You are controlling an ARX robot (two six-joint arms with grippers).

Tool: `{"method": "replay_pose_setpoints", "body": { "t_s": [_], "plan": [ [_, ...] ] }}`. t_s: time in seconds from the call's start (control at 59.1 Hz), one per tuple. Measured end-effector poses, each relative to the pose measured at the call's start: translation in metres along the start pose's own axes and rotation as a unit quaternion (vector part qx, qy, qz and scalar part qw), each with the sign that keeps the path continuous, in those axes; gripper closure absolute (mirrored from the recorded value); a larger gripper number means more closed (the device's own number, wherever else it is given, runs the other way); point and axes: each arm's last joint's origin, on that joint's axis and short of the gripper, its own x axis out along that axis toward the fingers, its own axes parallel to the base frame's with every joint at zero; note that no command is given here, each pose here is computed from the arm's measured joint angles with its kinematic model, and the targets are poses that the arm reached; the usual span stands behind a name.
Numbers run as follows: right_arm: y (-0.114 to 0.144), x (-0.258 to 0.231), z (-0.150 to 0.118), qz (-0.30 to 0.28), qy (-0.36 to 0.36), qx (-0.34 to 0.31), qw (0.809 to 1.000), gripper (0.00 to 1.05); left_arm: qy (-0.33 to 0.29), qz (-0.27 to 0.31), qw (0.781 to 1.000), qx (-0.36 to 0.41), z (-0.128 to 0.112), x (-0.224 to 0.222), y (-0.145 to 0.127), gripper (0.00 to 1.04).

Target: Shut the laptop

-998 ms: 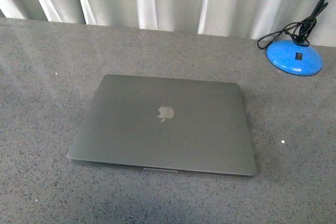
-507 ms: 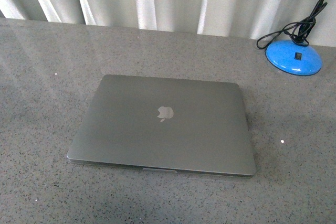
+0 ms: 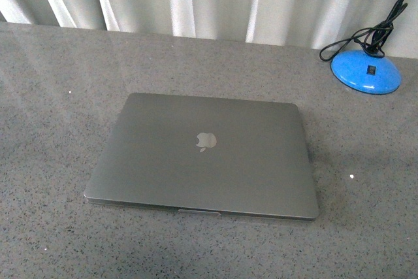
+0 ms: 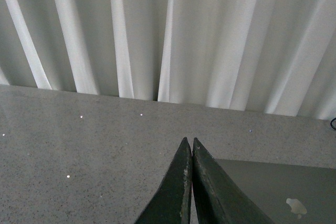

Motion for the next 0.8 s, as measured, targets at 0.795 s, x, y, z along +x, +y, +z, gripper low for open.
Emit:
{"method": "replay_pose_setpoints", "body": {
  "t_s": [0.795],
  "plan": [
    [0.0, -0.024, -0.003, 0.0, 0.002, 0.001, 1.0, 1.04, 0.003, 0.0, 1.0, 0.001, -0.003, -0.021, 0.0, 1.01]
  ]
}}
